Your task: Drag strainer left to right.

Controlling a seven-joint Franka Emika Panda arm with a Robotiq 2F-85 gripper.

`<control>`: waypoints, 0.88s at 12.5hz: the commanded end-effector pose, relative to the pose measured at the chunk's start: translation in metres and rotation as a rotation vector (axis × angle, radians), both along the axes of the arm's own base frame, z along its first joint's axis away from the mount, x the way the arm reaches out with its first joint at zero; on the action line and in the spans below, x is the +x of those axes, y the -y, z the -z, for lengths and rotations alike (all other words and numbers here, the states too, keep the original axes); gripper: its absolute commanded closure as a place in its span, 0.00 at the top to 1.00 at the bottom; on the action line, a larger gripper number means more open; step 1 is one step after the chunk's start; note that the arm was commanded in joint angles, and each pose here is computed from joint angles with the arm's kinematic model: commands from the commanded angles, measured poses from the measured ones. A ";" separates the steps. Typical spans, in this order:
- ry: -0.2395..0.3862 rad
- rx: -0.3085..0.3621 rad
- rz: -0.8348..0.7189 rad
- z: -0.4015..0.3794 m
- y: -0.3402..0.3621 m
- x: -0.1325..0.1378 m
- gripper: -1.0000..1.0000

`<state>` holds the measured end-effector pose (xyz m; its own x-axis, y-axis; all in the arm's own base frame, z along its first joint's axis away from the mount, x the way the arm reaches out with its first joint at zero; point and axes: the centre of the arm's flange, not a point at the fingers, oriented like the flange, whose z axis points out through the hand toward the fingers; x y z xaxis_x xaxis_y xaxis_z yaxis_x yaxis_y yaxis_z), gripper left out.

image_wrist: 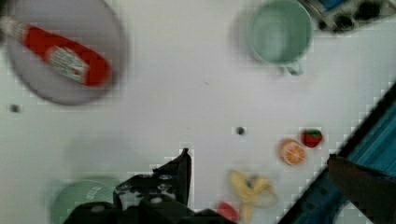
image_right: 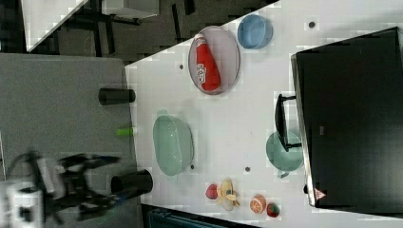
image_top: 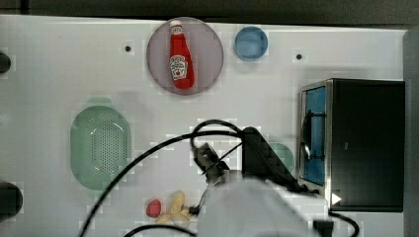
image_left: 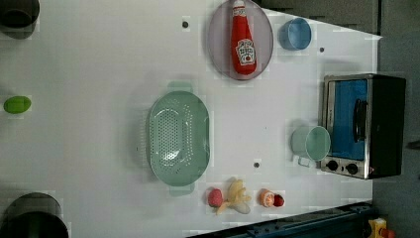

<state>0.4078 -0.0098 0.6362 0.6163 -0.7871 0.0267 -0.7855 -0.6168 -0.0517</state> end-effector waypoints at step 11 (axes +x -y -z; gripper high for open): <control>-0.105 0.022 0.416 0.201 -0.331 0.038 1.00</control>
